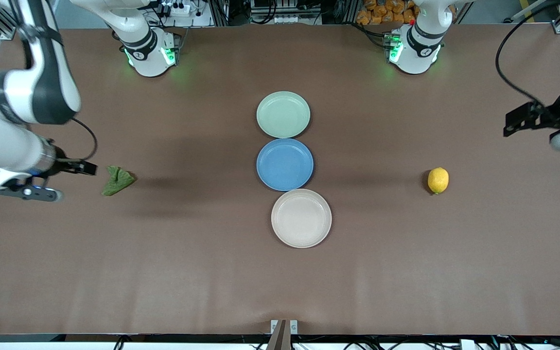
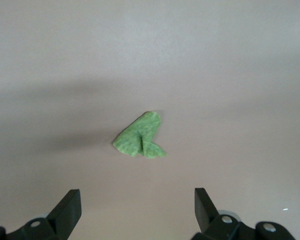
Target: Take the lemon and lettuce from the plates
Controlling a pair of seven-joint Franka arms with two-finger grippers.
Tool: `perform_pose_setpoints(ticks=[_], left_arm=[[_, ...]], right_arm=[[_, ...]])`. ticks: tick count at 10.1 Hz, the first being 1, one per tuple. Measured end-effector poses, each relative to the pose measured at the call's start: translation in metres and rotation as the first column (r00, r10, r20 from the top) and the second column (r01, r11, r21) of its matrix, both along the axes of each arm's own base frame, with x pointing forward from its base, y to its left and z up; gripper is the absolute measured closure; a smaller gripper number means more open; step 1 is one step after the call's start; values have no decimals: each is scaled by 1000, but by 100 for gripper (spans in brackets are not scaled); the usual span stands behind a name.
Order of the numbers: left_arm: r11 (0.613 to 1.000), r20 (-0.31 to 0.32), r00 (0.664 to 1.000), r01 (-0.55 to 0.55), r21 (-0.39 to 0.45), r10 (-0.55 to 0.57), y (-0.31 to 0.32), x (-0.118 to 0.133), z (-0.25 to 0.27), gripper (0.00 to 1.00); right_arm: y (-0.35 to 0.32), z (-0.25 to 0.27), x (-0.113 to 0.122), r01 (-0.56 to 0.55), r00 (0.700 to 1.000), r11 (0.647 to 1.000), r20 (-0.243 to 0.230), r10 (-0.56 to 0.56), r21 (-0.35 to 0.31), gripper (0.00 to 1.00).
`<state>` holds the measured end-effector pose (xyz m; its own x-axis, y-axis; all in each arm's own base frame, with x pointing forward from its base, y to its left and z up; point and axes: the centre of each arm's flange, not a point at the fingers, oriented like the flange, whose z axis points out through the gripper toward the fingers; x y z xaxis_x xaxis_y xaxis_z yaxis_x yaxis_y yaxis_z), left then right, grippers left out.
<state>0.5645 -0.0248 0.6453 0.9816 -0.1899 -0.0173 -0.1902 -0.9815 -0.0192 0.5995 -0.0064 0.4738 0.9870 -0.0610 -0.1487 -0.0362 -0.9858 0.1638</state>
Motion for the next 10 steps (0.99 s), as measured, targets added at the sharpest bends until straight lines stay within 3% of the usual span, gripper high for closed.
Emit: perform_pose_setpoints(ticks=[2, 5, 7, 10], left_arm=[[1000, 40, 999, -1, 6, 0, -2, -16, 25, 0], [1000, 39, 999, 12, 5, -12, -9, -18, 25, 0], [1000, 38, 999, 14, 6, -14, -11, -18, 25, 0], [1000, 39, 999, 13, 5, -13, -11, -18, 25, 0]], right_arm=[[-1, 54, 0, -92, 995, 996, 31, 91, 12, 0], [5, 118, -17, -113, 990, 994, 90, 112, 11, 0], [7, 145, -33, -114, 987, 993, 112, 113, 10, 0], [5, 166, -39, -105, 986, 994, 136, 101, 24, 0]])
